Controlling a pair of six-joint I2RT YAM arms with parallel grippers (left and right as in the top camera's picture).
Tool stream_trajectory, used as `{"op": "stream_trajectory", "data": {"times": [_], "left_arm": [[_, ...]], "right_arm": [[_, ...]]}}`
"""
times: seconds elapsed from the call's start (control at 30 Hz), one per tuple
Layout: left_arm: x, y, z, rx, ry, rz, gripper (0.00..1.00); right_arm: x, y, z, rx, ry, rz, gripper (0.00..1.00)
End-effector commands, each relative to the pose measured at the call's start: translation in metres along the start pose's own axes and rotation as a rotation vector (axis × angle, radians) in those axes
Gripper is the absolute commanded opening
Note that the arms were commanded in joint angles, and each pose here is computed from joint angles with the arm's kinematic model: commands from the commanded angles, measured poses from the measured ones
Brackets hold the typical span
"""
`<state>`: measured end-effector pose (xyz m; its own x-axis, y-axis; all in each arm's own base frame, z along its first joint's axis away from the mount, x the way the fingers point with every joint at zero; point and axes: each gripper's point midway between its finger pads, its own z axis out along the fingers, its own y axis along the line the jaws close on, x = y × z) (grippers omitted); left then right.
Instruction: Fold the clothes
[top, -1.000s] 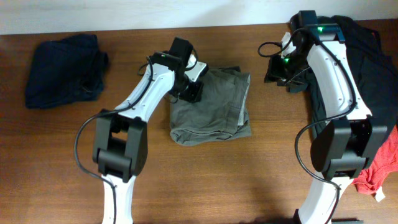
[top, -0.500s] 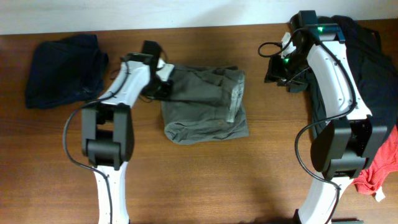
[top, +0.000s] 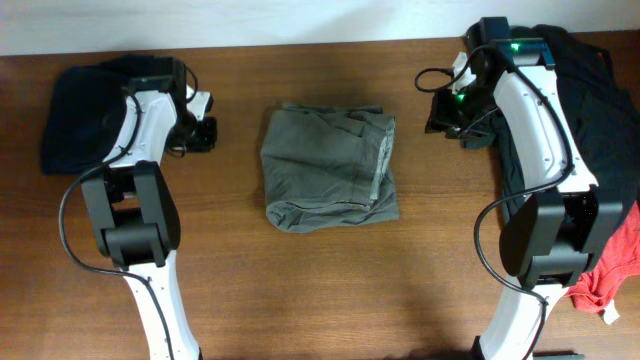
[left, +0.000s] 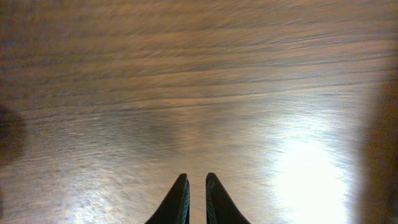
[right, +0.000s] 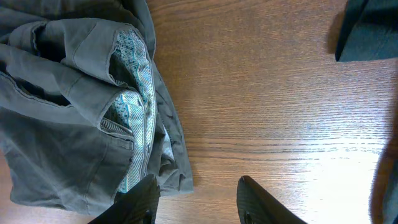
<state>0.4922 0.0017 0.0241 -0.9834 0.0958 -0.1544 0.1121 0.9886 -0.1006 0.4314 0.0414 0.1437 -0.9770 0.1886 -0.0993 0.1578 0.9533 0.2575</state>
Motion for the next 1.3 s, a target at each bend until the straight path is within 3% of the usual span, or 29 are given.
{"op": "stream_trajectory", "data": {"times": [0.0,0.03,0.1,0.13,0.43,0.9,1.27], "left_arm": [[-0.026,-0.030,-0.031,0.118,-0.078,0.061,0.11],[-0.029,-0.033,-0.039,0.132,-0.087,0.064,0.11],[-0.037,-0.042,-0.060,0.176,-0.118,0.069,0.11],[-0.042,-0.046,-0.073,0.199,-0.140,0.072,0.11],[-0.061,-0.055,-0.146,0.196,-0.256,0.099,0.11],[-0.062,-0.034,-0.148,0.103,-0.259,0.082,0.11],[-0.054,0.035,-0.155,0.040,-0.273,-0.039,0.11]], "right_arm": [[-0.001,0.009,-0.005,-0.052,-0.005,-0.012,0.45],[0.001,0.011,0.000,-0.069,0.011,-0.010,0.39],[0.008,0.013,0.013,-0.082,0.050,-0.005,0.12],[0.013,0.013,0.025,-0.081,0.074,-0.006,0.04],[0.038,0.023,0.098,-0.083,0.099,-0.068,0.04],[0.069,0.069,0.168,-0.037,0.085,-0.201,0.04],[0.060,0.176,0.138,-0.131,-0.054,-0.565,0.04]]}}
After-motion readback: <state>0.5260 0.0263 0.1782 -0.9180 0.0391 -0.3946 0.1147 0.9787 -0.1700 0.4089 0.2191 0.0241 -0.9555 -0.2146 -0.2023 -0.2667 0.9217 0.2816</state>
